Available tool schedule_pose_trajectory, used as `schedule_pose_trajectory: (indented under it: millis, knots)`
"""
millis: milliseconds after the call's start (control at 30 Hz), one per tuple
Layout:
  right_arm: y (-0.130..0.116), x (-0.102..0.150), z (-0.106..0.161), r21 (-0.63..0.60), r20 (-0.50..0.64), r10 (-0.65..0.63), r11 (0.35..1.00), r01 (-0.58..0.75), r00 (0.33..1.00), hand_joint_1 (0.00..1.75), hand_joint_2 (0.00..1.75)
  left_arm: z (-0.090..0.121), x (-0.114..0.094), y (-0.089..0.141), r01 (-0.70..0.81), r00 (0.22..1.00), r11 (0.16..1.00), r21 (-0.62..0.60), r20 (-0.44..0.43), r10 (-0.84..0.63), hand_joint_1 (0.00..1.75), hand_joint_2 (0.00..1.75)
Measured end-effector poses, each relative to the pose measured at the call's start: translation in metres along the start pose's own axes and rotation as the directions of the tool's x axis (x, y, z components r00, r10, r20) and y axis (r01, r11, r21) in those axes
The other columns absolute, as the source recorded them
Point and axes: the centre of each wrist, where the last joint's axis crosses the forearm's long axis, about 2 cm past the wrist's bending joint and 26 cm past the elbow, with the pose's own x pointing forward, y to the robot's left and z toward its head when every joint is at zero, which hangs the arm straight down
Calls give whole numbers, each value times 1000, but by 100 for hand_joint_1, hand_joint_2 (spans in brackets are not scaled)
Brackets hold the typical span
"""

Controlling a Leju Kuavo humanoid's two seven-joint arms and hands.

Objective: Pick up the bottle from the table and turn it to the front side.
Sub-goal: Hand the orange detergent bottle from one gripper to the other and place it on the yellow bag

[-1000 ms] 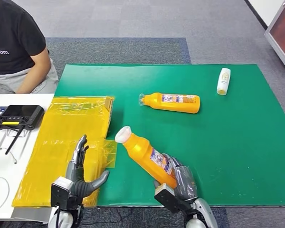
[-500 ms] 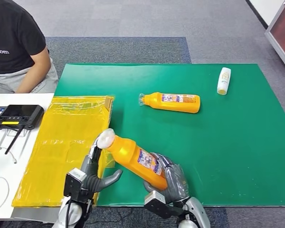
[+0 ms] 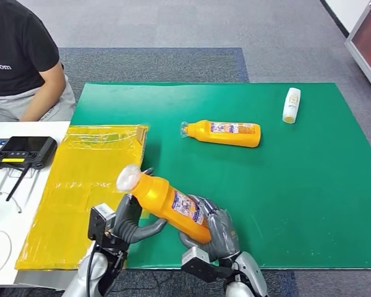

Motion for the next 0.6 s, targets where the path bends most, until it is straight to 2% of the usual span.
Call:
schedule_pose_trajectory:
  millis: [600]
  knots:
    - [-4, 2, -16, -8, 42, 7, 1000, -6, 999, 175, 175, -22, 10, 2, 11, 998, 999, -52, 55, -8, 0, 175]
